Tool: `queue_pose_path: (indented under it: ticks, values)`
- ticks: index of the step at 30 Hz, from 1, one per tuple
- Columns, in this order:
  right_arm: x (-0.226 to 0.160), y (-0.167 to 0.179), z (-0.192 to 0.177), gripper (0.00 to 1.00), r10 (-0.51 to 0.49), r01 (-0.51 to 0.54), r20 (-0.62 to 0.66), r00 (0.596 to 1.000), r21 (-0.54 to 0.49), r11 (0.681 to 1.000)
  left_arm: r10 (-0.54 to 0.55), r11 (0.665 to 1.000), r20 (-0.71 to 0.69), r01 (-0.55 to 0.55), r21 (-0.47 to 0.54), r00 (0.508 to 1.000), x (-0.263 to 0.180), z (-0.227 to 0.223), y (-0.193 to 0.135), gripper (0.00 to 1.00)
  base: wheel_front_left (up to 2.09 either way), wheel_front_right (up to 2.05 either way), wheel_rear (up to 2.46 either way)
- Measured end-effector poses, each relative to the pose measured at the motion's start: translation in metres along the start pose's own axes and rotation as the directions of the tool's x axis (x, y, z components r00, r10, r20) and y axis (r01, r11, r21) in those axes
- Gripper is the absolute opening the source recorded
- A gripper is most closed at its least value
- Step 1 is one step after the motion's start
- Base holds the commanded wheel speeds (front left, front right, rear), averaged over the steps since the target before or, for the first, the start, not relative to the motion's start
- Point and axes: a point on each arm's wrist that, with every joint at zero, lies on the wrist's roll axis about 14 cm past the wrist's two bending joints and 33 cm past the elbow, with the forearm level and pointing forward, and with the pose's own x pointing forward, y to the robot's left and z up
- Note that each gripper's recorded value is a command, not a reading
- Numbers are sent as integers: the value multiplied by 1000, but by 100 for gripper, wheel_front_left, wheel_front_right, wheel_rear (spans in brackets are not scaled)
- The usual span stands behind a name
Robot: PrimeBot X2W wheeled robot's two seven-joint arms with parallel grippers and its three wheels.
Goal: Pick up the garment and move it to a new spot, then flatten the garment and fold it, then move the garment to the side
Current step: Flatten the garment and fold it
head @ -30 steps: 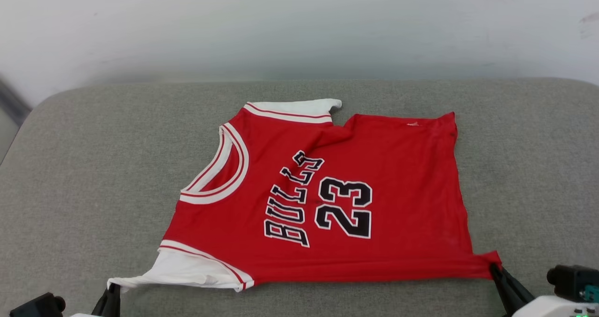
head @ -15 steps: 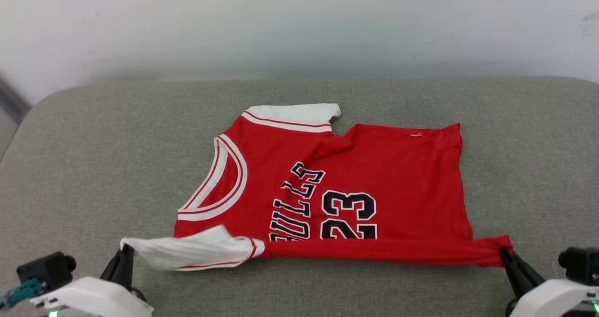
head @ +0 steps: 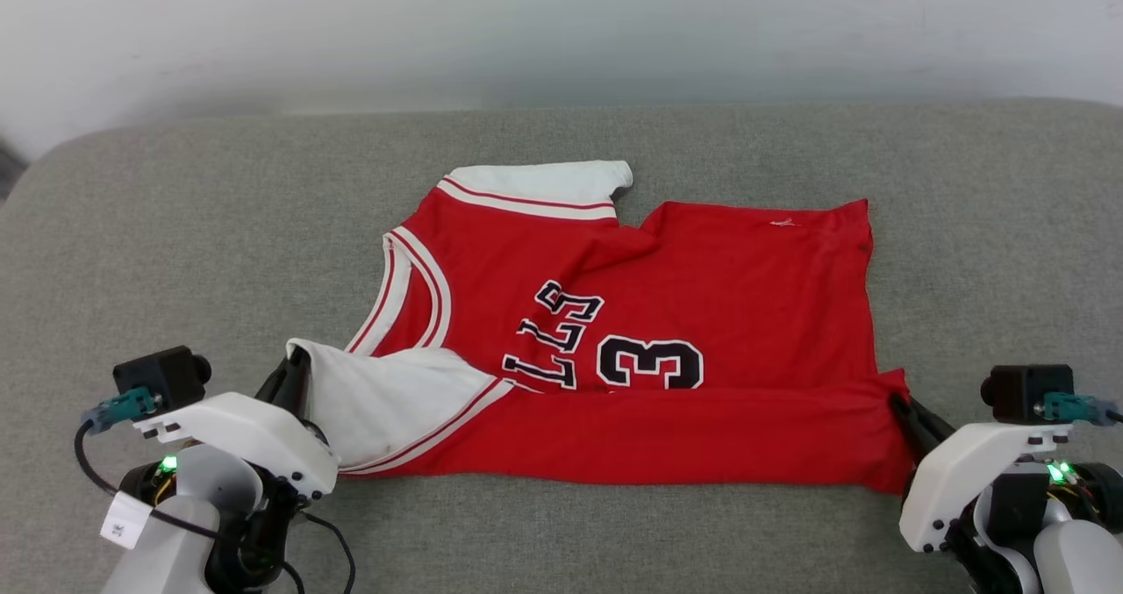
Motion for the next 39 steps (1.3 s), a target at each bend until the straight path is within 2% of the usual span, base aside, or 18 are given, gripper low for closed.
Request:
queue_pose_path:
  ticks: [9, 10, 11, 17, 23, 30, 34, 37, 39]
  values:
    - [31, 4, -24, 0, 37, -40, -83, 996, -39, 998, 33, 999, -145, -38, -29, 989, 27, -46, 14, 0, 0, 0, 0]
    - [33, 3, -25, 24, 39, -42, -85, 996, -35, 999, 31, 999, -164, -37, -35, 986, 28, -52, 14, 0, 0, 0, 0]
    - [37, 6, -29, 100, 51, -53, -84, 995, -22, 998, 35, 998, -196, -45, -46, 980, 31, -62, 15, 100, 0, 0, 0]
    - [34, 8, -6, 100, 60, -60, 60, 996, -10, 998, 52, 997, -180, -60, -41, 982, 32, -58, 23, 100, 0, 0, 0]
    - [22, 10, 24, 100, 63, -60, 224, 973, -20, 998, 78, 997, -162, -79, 1, 984, 28, -40, 39, 100, 0, 0, 0]
    - [4, 10, 42, 100, 54, -45, 307, 950, -34, 998, 59, 996, -188, -46, 72, 980, 25, -13, 42, 100, 0, 0, 0]
    - [-6, 10, 44, 100, 43, -33, 326, 944, -34, 999, 33, 993, -310, 3, 115, 950, 15, -18, 39, 100, 0, 0, 0]
    - [-11, 12, 48, 100, 39, -28, 345, 938, -35, 999, 21, 992, -445, 37, 122, 895, 2, -33, 38, 100, 0, 0, 0]
    - [-13, 14, 52, 100, 37, -29, 355, 934, -28, 999, 16, 991, -488, 50, 122, 873, -2, -36, 35, 100, 0, 0, 0]
